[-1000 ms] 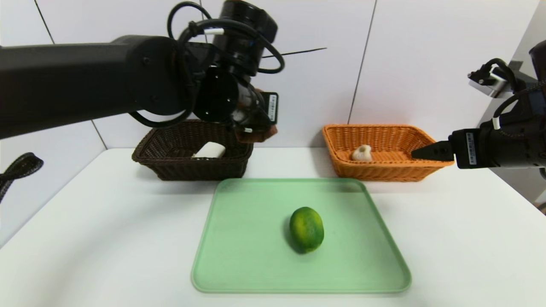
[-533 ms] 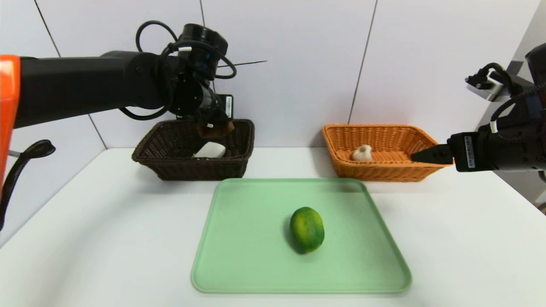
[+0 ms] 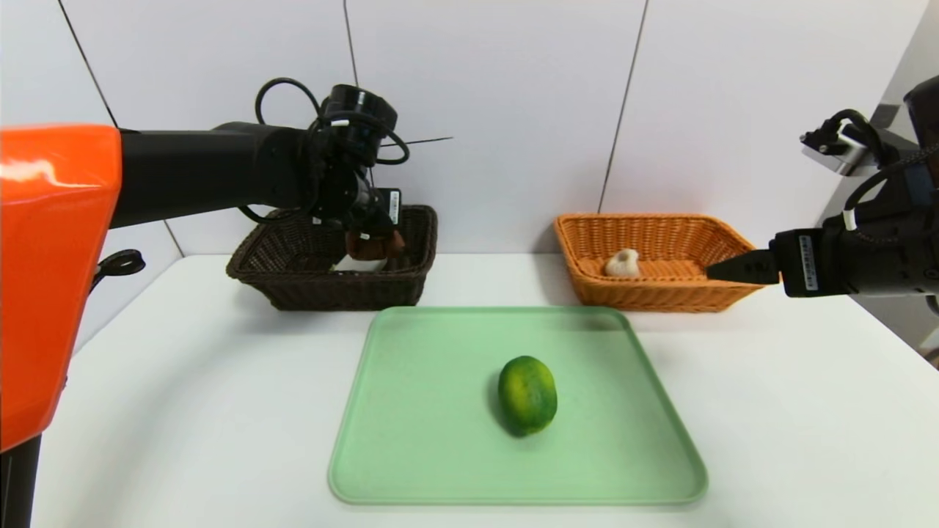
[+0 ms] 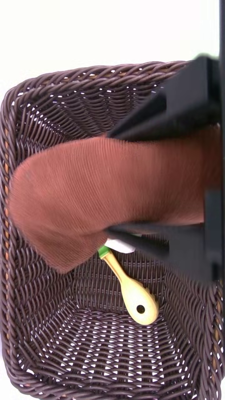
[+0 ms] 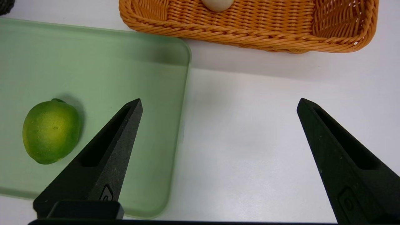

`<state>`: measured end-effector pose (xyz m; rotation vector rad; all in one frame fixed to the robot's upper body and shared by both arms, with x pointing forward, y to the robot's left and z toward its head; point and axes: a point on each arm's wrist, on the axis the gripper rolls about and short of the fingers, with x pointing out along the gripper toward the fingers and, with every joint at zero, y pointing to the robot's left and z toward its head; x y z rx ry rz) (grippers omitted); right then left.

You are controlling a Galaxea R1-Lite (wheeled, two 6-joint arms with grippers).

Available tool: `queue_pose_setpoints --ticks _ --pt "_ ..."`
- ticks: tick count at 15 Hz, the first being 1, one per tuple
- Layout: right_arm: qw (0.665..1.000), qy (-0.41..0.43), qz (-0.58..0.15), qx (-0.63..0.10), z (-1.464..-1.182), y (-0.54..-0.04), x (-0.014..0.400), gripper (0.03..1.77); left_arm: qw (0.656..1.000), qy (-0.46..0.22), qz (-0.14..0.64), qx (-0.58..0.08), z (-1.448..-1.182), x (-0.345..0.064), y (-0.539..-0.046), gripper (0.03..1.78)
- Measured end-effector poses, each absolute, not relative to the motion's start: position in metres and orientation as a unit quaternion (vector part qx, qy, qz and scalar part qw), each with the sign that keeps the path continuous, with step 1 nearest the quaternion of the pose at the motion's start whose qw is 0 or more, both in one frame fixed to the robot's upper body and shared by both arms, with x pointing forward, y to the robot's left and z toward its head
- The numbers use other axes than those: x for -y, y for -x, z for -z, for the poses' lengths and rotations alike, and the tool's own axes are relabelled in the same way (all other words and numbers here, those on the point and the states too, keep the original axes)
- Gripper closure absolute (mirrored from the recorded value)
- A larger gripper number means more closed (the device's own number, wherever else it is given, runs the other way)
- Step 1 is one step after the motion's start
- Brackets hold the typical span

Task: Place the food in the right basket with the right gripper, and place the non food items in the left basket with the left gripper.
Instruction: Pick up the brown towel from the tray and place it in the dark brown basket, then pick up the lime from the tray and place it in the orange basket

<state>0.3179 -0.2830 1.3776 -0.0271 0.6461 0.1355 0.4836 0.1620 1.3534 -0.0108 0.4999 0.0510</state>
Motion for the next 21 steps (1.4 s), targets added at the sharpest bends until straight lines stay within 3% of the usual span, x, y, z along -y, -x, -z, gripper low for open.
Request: queue_pose_setpoints --ticks 6,10,13,21 --pt "0.946 0.014 -0.068 -0.316 -1.378 -0.318 0.283 0.09 0.972 0.012 -0.031 -0.232 -1.367 -0.168 -0.477 0.49" --pt "0.947 0.020 -0.084 -0.309 -1.382 -0.313 0.277 0.09 0.977 0.039 -0.033 -0.206 -1.401 -0.182 -0.452 0.34" --pt "0.944 0.038 -0.124 -0.303 -1.384 -0.305 0.259 0.09 0.971 0.071 -0.042 -0.224 -1.420 -0.198 -0.417 0.26" --pt "0.912 0.069 -0.226 -0.335 -1.366 -0.300 0.194 0.09 0.948 0.035 0.025 -0.316 -1.397 -0.225 -0.304 0.16"
